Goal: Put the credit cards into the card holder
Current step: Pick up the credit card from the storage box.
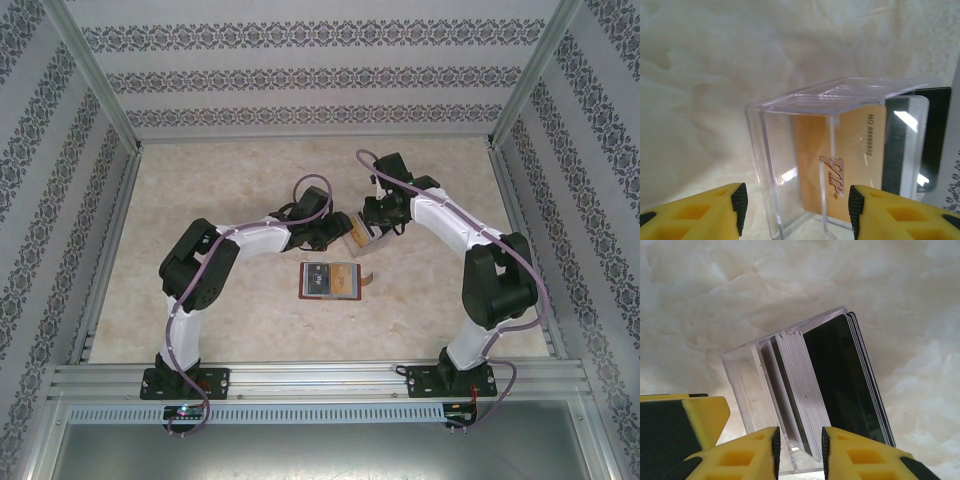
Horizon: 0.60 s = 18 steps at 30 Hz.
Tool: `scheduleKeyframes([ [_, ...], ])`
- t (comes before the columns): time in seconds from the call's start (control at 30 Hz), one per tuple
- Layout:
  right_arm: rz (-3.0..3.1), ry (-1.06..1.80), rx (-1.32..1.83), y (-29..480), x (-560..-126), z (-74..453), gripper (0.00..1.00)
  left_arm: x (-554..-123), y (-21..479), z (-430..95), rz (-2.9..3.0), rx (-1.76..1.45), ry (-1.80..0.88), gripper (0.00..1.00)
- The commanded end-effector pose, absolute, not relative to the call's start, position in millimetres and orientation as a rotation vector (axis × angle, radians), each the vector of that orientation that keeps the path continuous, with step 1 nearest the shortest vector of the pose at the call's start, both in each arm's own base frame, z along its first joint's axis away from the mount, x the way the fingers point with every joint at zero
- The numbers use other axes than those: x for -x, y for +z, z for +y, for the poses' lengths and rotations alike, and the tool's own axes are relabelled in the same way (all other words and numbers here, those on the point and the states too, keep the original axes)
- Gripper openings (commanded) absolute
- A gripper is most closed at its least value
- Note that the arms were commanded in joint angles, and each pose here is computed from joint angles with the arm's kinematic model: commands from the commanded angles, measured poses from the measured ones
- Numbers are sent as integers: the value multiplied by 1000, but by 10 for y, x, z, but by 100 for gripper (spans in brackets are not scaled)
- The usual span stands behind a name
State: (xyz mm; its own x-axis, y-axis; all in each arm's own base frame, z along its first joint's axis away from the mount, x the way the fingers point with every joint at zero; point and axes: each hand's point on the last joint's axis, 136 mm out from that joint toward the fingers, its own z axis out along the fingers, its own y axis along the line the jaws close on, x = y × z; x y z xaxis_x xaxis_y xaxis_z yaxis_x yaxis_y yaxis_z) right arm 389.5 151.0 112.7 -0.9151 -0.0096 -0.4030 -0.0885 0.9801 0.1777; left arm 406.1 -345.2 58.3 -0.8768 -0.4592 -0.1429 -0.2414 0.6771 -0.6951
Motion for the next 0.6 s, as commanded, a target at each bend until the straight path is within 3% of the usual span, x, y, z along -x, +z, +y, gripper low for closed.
scheduleKeyframes([
  [0.0, 2741, 275, 97, 1127, -3888, 1505, 30, -4111, 519, -3430, 2619, 622, -996, 57],
  [0.23, 2762, 282, 118, 1087, -3862, 1516, 31, -4157, 385, -3513, 2645, 623, -1016, 57],
  [0.33, 2778, 283, 125, 1033, -3852, 1522, 32, -4122, 316, -3487, 2669, 628, -991, 50],
  [0.4, 2789, 275, 142, 1000, -3848, 1530, 32, -4085, 285, -3421, 2680, 613, -949, 39],
  [0.57, 2791, 320, 208, 1023, -3843, 1623, 33, -3983, 236, -3188, 2723, 570, -806, 35],
])
